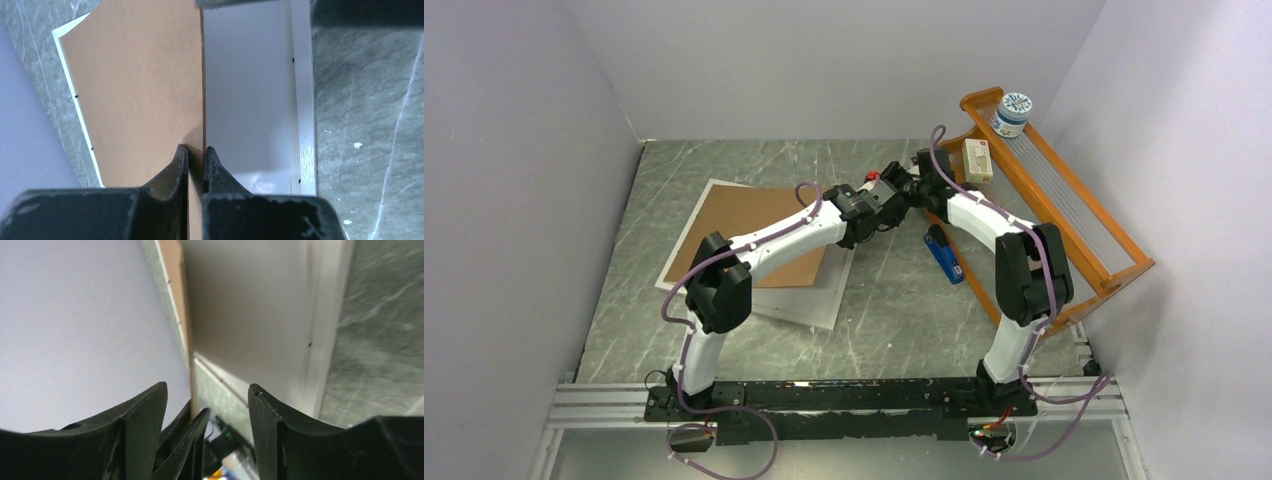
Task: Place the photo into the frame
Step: Adjust the photo frame item on the photo frame.
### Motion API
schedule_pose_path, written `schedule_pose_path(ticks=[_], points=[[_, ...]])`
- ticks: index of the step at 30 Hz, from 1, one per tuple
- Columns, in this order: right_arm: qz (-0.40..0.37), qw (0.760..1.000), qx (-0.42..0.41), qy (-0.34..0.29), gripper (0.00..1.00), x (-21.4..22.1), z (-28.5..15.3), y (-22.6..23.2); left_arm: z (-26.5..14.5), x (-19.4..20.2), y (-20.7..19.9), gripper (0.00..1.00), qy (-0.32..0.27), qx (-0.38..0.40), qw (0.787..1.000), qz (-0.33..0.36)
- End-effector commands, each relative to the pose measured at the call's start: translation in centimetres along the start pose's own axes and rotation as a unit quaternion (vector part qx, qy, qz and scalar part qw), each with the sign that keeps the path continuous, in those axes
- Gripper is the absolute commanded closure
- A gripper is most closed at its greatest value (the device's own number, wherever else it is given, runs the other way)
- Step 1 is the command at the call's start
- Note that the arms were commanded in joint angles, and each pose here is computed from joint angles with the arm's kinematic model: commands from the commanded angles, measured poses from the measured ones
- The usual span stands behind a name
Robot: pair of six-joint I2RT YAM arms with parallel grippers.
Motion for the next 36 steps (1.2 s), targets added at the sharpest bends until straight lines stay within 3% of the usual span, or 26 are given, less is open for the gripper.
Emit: schedule_pose_path(ticks=[1, 11, 19, 27, 32, 36], points=[[-0.028, 0.998, 0.002, -0.06, 0.33, -0.1, -2.8, 1.7, -0.4, -0.2, -1.2, 0.97, 0.015, 0.056, 0.998, -0.035], [-0.017, 0.985, 0.067, -0.157, 0.28, 3.7, -8.1, -2.6, -0.8, -0.3, -1.1, 0.98, 0.015, 0.062, 0.997, -0.053], [-0.009, 0.99, 0.101, -0.099, 0.33, 6.6, -6.4, -6.7, -0.7, -0.2, -1.0, 0.98, 0.017, 0.067, 0.995, -0.066], [-0.021, 0.993, 0.111, 0.036, 0.3, 10.5, -0.6, -7.4, -0.6, -0.4, -1.0, 0.97, 0.018, 0.072, 0.994, -0.082], [-0.033, 0.99, 0.121, 0.071, 0.29, 11.6, 1.2, -7.8, -0.6, -0.2, -0.6, 0.97, 0.02, 0.063, 0.993, -0.1], [-0.08, 0.983, 0.158, 0.057, 0.3, 12.3, 2.4, -8.0, -0.8, -0.2, -0.2, 0.97, 0.019, 0.065, 0.992, -0.109]])
Point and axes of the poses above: each gripper's point midway between its finger pads, its own z axis out along the fingers, its own y axis along the line the jaws close on, x = y × z, the point moved 7 cm from there along -z, back along the fingers, and after that the axes turned 3 degrees about -z, right-handed, at the moved point
